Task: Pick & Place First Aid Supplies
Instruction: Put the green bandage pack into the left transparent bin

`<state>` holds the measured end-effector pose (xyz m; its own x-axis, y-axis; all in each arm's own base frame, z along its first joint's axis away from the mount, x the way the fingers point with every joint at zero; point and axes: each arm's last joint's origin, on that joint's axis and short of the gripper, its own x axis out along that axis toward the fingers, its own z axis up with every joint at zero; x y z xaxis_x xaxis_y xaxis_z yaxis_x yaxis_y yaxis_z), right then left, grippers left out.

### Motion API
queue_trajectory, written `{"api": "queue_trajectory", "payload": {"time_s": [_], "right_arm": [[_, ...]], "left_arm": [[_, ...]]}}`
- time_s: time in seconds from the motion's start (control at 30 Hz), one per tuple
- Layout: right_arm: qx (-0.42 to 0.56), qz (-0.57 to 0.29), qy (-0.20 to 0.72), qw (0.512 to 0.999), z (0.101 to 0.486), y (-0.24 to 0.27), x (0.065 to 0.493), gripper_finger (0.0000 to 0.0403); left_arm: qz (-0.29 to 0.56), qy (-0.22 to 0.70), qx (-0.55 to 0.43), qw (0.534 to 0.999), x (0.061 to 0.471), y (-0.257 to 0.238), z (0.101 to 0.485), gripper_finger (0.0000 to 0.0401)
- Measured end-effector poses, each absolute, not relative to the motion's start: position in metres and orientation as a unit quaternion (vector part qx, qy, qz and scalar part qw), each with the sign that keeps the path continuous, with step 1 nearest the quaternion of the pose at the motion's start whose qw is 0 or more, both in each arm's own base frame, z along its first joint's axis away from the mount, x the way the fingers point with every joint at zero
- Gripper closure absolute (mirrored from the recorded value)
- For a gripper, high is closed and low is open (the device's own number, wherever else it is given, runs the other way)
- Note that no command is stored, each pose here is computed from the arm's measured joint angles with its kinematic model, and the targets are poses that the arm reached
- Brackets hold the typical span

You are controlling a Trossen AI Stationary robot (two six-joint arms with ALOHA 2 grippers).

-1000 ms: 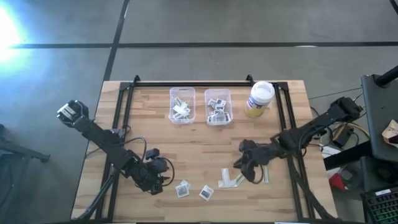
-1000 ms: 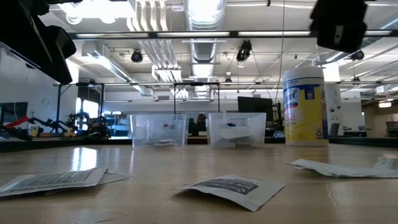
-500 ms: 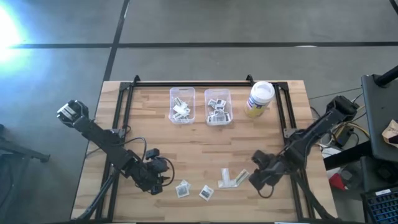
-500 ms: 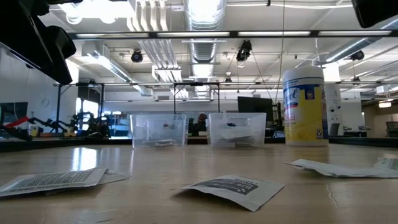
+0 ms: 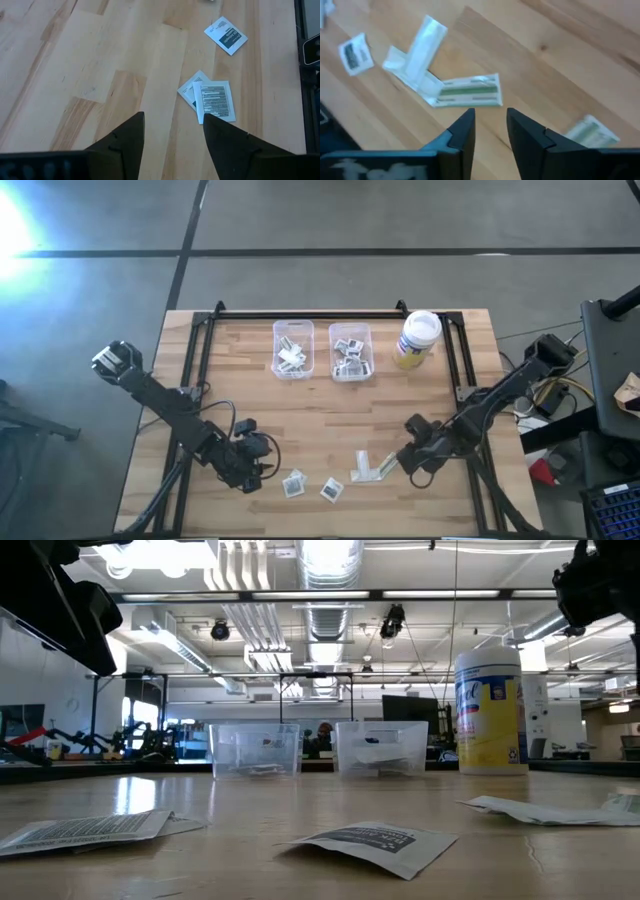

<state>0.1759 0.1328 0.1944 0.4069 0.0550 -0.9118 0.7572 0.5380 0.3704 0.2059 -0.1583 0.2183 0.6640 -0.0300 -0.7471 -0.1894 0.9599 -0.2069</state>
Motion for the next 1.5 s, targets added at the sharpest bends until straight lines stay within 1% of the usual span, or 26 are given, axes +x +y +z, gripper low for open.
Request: {"api": "queue_trajectory", "payload": {"time_s": [0.2,0.37,0.47,0.67,0.8,1.07,1.33,1.5], "right_arm": [[0.455,-0.216,0.459,0.732,0.181,0.13,0.183,0.0271],[0.449,-0.225,0.463,0.73,0.166,0.124,0.177,0.0264],[0.447,-0.226,0.465,0.73,0.16,0.122,0.174,0.0265],[0.463,-0.181,0.443,0.746,0.154,0.125,0.178,0.0272],[0.446,-0.194,0.443,0.753,0.147,0.125,0.179,0.0273],[0.39,-0.204,0.472,0.764,0.129,0.134,0.191,0.0278],[0.381,-0.212,0.479,0.762,0.128,0.137,0.196,0.0273],[0.379,-0.221,0.482,0.758,0.124,0.137,0.196,0.0282]], "left_arm": [[0.045,0.407,-0.134,0.903,0.206,-0.158,0.218,0.0206],[0.045,0.406,-0.134,0.903,0.206,-0.158,0.218,0.0206],[0.045,0.407,-0.134,0.903,0.206,-0.158,0.218,0.0206],[0.052,0.401,-0.131,0.905,0.206,-0.158,0.219,0.0206],[0.054,0.399,-0.13,0.906,0.206,-0.158,0.219,0.0206],[0.053,0.397,-0.132,0.907,0.207,-0.158,0.219,0.0206],[0.052,0.395,-0.133,0.908,0.207,-0.158,0.219,0.0206],[0.052,0.395,-0.132,0.908,0.207,-0.158,0.219,0.0206]]}}
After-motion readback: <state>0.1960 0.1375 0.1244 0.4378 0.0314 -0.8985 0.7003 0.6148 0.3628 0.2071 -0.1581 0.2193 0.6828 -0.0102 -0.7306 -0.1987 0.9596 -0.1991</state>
